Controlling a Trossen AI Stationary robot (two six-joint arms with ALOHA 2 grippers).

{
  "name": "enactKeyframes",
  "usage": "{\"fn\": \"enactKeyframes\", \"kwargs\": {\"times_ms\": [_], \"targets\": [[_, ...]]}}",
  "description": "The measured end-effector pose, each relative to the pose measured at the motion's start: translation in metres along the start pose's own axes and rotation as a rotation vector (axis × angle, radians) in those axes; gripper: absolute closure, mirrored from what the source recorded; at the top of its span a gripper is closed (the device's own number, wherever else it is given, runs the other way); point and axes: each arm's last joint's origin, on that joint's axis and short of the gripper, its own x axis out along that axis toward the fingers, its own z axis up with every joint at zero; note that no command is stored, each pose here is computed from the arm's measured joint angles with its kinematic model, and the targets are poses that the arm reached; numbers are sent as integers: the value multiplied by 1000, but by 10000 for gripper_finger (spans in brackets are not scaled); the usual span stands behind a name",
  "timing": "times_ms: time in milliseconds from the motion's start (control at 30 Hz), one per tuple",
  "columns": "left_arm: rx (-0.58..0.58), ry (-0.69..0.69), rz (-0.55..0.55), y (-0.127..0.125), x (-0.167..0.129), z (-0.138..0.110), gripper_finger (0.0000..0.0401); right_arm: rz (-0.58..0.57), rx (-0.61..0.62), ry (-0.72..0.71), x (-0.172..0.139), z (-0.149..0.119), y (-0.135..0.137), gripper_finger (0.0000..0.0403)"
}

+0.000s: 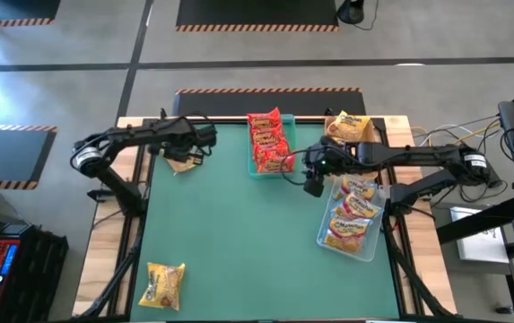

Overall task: Sort Maruchan noodles
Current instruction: Put the yellow noodle pack into the orange bin

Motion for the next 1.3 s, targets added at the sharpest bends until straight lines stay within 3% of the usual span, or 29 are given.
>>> {"fn": "enactKeyframes", "kwargs": {"times_ms": [233,433,700,867,1300], "targets": [[-45,0,-44,-1,32,2,365,-24,77,-96,2,11,-13,223],[-115,-69,-92,-8,40,7,365,-50,106,-137,3,15,-24,223],[-106,-35,-84,-14,46,8,365,-81,129,-133,4,15,-32,223],[-79,-9,-128,-21,41,2,365,-118,117,-120,4,14,-33,223],[-7,41,-398,-60,1,-26,365,-136,77,-103,4,12,-34,225]]}}
